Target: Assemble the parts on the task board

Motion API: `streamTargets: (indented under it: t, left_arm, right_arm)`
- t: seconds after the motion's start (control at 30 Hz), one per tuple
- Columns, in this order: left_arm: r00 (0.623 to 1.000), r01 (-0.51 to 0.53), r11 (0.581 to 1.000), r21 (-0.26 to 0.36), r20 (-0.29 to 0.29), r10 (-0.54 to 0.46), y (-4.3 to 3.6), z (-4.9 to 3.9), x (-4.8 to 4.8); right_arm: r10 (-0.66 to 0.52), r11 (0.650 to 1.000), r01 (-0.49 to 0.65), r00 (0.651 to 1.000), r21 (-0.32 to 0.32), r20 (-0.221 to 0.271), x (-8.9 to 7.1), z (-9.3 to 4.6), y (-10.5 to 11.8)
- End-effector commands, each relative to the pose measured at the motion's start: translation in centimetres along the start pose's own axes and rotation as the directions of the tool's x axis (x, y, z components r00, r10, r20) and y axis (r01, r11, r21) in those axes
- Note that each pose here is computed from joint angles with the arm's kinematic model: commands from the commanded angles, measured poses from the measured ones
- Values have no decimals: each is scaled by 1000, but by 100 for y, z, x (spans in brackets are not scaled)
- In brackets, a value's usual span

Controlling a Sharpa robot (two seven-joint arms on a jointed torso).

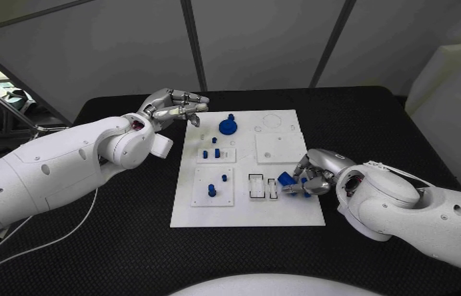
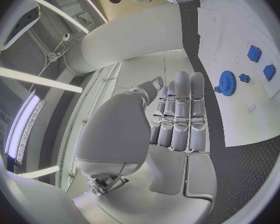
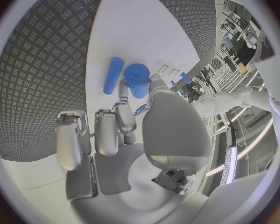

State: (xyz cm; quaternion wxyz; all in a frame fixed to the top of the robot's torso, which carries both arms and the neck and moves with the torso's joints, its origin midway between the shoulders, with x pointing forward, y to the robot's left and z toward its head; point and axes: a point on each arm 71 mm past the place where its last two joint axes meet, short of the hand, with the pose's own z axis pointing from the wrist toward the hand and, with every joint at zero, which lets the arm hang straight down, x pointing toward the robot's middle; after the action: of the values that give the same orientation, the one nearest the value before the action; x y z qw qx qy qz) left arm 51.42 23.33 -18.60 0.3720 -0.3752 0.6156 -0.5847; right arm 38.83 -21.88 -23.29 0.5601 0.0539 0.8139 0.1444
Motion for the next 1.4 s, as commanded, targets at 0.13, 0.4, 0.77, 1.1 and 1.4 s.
streamTargets:
  t: [0.13, 0.4, 0.77, 1.1, 1.4]
  left_arm:
    - [1000, 6, 1000, 5, -8, -6, -13, -1, 7]
    - [1000, 6, 1000, 4, -9, -6, -14, -5, 5]
    - [1000, 6, 1000, 2, -10, -6, -9, -9, 1]
    - [1000, 8, 1000, 0, -17, -8, -3, -1, 21]
    - [1000, 9, 1000, -3, -19, -9, 1, 1, 29]
  right_arm:
    - [-35, 999, 35, 999, 15, -23, 65, 26, -3]
    - [9, 1000, -9, 999, -3, 33, 42, 11, 27]
    - [216, 974, -205, 969, -99, 121, -57, -148, 171]
    - [239, 963, -234, 971, -131, 18, 51, -120, 399]
    - [209, 969, -213, 977, -122, -51, 149, -38, 526]
